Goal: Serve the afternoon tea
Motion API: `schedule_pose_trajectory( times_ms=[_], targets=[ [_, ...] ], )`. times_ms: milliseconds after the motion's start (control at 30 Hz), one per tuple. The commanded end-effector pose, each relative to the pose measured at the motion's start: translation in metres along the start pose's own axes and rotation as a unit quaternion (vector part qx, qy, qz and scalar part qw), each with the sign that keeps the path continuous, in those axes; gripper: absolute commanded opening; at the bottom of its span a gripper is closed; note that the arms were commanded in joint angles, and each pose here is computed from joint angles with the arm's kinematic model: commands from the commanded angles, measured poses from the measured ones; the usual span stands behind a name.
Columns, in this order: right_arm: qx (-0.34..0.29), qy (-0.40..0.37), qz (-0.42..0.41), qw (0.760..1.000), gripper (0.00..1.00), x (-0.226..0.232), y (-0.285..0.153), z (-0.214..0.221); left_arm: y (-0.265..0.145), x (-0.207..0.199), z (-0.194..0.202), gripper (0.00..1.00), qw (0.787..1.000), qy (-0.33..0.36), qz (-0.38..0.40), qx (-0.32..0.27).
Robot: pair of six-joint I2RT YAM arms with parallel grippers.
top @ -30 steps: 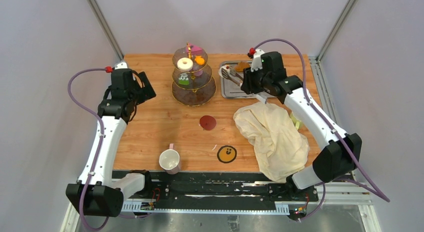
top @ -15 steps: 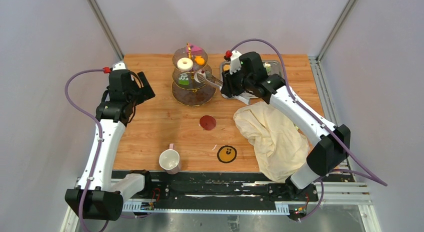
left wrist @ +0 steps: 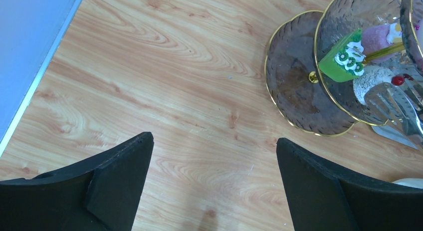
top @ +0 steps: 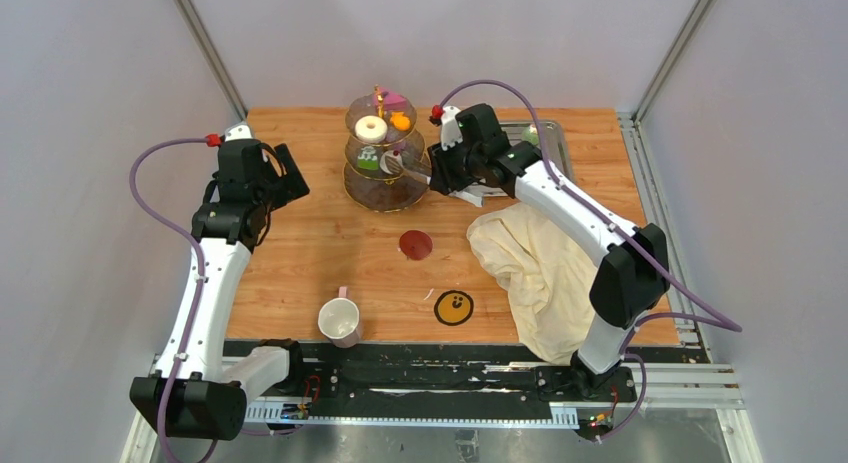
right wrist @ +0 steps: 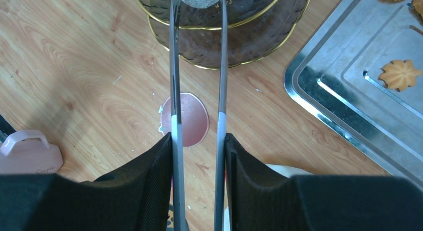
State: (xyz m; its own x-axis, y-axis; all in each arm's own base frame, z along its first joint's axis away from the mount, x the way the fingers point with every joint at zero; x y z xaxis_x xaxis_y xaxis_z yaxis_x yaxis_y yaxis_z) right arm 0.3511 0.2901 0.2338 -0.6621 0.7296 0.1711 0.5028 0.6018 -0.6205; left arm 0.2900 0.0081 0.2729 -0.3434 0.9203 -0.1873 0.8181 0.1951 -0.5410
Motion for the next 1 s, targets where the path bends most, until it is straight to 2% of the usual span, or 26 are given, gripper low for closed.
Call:
schedule_pose_trajectory(
  times_ms=[0, 600, 967],
  targets=[
    [-0.041, -0.018, -0.009, 0.999, 0.28, 0.014, -0.011, -0.026, -0.005, 0.003, -0.008, 0.98, 1.0, 0.004, -0.004, -0.016],
    [-0.056, -0.027, 0.007, 0.998, 0.43, 0.012, -0.032, -0.028, -0.007, 0.001, -0.008, 0.98, 1.0, -0.003, 0.003, -0.017],
    [-0.062, -0.03, 0.018, 0.997, 0.43, 0.009, -0.039, -0.029, -0.008, 0.0, -0.008, 0.98, 1.0, -0.004, 0.005, -0.018]
  ],
)
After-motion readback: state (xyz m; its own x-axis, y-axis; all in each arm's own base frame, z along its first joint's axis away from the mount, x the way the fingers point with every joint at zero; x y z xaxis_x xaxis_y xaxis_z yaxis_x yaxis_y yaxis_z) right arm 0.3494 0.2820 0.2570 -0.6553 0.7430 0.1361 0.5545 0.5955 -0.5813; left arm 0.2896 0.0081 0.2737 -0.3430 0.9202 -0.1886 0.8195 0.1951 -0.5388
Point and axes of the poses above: each gripper's point midway between its finger pads, its own y axis out along the fingers, its own x axis along the line the jaws close on, z = x × y, the point moved 3 cm from there along -y, back along the fingers, and after that the axes turned 1 degree about y, right-handed, at the moved point
